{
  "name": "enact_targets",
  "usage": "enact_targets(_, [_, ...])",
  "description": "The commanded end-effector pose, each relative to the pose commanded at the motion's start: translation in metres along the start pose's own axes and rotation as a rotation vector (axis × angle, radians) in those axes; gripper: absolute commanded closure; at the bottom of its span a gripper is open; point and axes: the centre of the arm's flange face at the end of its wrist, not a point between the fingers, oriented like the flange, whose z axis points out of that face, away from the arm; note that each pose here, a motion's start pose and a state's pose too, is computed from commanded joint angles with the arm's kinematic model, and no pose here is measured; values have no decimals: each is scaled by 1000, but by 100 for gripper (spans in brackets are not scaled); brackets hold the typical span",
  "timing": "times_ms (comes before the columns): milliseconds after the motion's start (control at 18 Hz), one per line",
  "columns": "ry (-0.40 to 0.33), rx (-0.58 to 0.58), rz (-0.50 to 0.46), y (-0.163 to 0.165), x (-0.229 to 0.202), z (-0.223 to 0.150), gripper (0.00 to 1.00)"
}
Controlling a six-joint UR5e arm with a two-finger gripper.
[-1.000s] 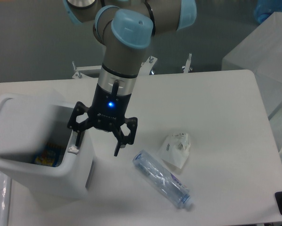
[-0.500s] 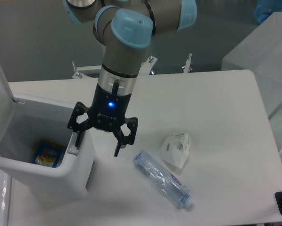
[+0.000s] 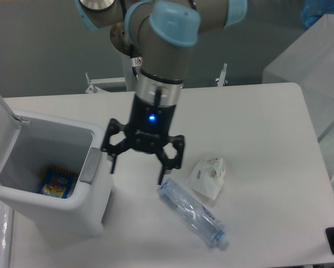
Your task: Open the trash can
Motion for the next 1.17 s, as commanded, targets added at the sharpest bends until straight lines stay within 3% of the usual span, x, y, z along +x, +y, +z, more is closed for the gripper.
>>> enact_targets(167, [-39,-36,57,29,-43,-2,0])
enact_targets(333, [-26,-75,158,58,-62,11,0])
enact_targets(500, [-61,-203,303,92,-88,30,0])
enact_targets(611, [-63,-261,449,100,-92,33,0])
enact_targets(722, [-63,-297,527,111,-104,33,0])
enact_targets(1000, [-41,-476,637,117,-127,28,0])
enact_targets(1167, [4,-558,641,107,-138,30,0])
